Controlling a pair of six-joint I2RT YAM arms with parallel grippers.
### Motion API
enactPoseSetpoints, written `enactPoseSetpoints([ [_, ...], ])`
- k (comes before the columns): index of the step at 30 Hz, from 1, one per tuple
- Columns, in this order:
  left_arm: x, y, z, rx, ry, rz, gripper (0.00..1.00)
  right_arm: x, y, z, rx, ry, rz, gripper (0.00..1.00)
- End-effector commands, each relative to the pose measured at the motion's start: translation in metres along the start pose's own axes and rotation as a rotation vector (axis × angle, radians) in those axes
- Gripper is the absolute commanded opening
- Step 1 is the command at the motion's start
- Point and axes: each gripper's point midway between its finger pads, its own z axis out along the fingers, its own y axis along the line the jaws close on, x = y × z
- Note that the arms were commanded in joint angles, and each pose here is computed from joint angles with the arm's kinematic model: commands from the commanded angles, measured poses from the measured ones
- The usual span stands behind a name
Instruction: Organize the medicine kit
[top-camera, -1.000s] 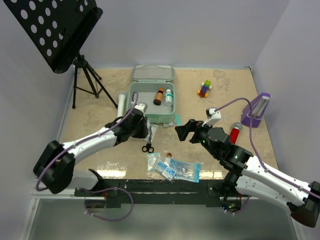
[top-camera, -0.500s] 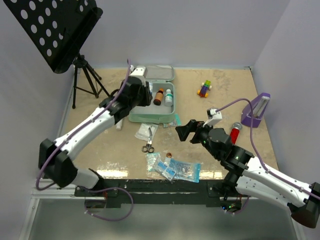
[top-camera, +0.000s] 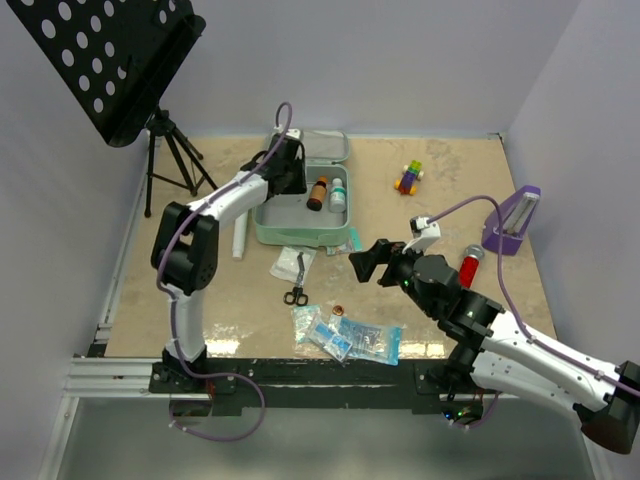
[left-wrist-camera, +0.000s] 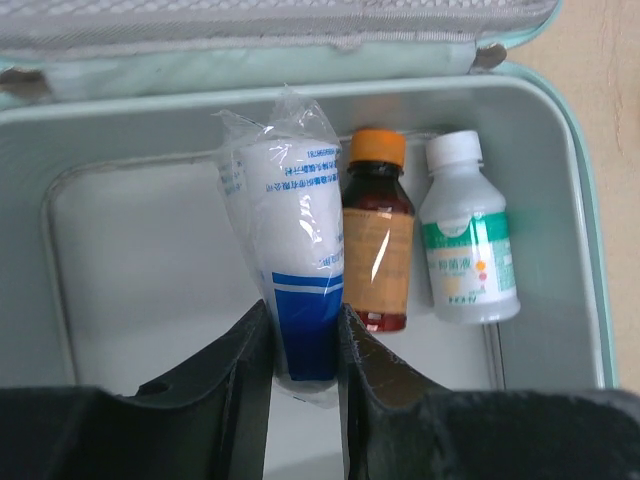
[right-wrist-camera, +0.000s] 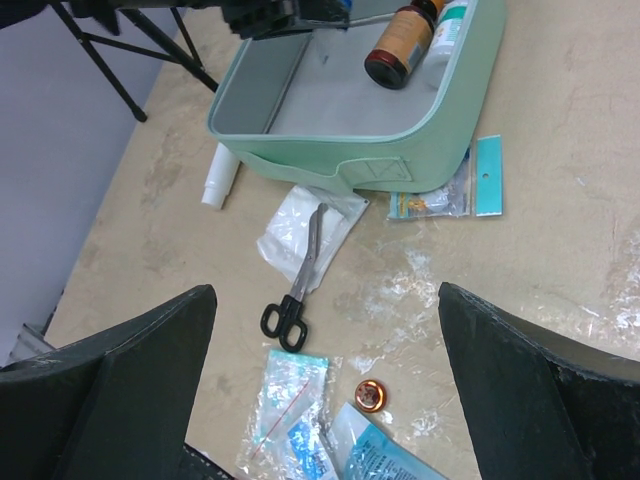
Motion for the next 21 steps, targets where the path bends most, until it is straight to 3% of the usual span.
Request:
enactPoseSetpoints([
  [1, -0.025, -0.013, 0.023, 0.054, -0.036, 0.014, 0.25, -0.014, 0.016, 0.0, -0.06, -0.041, 0.006, 0.98],
  [9, -0.008, -0.01, 0.052, 0.05, 0.021, 0.033, 0.24, -0.013, 0.015, 0.004, -0.048, -0.038, -0.013, 0.98],
  [21, 0.022, -0.016, 0.062, 0.105, 0.124, 0.038, 0.27, -0.006, 0.015, 0.009, -0.043, -0.013, -0.02, 0.98],
])
